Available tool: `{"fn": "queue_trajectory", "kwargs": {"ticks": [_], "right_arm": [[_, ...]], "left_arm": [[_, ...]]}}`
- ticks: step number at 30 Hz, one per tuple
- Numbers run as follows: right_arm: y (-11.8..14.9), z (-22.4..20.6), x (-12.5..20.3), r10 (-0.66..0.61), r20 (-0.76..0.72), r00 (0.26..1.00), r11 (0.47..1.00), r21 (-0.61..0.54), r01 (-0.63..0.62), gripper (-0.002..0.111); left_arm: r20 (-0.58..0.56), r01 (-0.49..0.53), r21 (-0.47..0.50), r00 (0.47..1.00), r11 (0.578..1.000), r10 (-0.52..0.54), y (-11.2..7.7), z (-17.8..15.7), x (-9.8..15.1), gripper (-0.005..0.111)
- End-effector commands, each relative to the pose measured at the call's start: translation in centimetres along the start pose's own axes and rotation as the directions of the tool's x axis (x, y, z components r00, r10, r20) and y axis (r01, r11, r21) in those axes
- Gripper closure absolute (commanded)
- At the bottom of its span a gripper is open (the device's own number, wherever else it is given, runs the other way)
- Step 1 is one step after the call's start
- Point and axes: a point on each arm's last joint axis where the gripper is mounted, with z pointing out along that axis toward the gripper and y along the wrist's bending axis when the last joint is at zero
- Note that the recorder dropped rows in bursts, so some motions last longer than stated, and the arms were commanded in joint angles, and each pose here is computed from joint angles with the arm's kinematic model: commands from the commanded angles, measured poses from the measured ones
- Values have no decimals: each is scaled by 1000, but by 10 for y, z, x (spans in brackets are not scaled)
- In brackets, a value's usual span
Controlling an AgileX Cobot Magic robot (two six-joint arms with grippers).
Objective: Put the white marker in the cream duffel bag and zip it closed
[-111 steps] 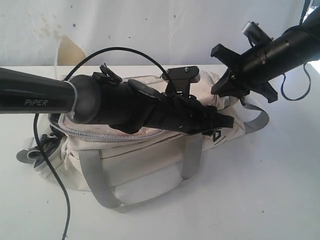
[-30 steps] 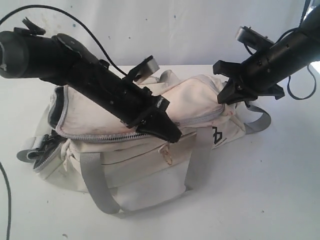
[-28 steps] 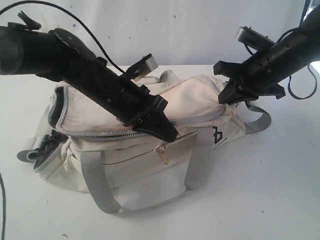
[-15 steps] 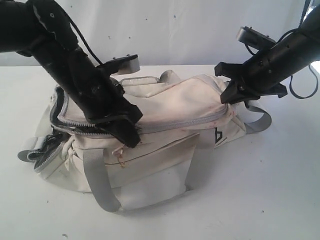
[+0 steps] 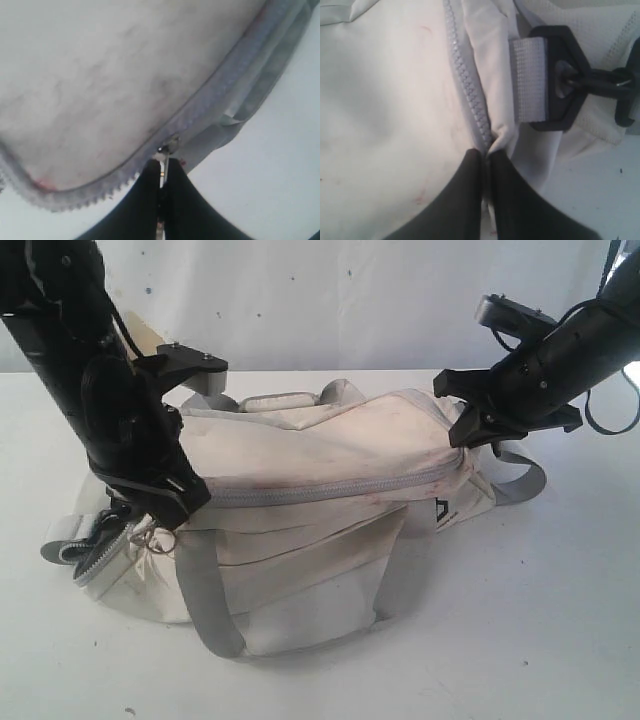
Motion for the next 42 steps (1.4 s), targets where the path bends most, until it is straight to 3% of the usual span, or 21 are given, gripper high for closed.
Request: {"fn": "queue_trajectory", "kwargs": {"ticks": [1, 6, 8, 12, 17, 20, 24, 29, 33, 35, 42], "right_arm": [[-7, -4, -5, -18, 37, 999, 999, 50, 17, 108], [-8, -4, -5, -32, 36, 999, 997, 65, 29, 108], [-10, -5, -5, -54, 33, 998, 995, 91, 50, 108], [-13, -5, -4, -86, 19, 996, 989, 123, 83, 108], [-17, -5, -5, -126, 21, 992, 979, 167, 121, 108], [-16, -5, -8, -122, 55, 991, 980, 166, 112, 108], [-8, -11, -12, -192, 77, 978, 976, 119, 182, 103], [20, -19, -14, -211, 130, 969, 969, -101, 225, 76], [55, -16, -10, -387, 197, 901, 866, -257, 429, 60], [74, -11, -5, -485, 222, 846, 796, -287, 532, 59], [124, 6, 16, -661, 251, 707, 624, -341, 704, 59]], "left_arm": [[-5, 58, -44, 998, 997, -59, 11, -13, 15, 107], [50, 126, -58, 991, 990, -123, 25, -33, 34, 107], [57, 170, -85, 985, 982, -165, 39, -40, 48, 107], [49, 334, -181, 943, 925, -330, 68, -44, 67, 107], [284, 442, -239, 883, 865, -373, 99, -52, 62, 107], [303, 451, -183, 871, 874, -387, 96, -50, 58, 107], [308, 304, -15, 908, 953, -285, 79, -48, 49, 107], [328, 240, 54, 912, 969, -244, 72, -49, 45, 107], [317, 274, 47, 908, 961, -274, 74, -48, 46, 107], [313, 289, 49, 905, 956, -289, 74, -48, 47, 107], [295, 287, 62, 910, 956, -292, 72, -48, 48, 107]]}}
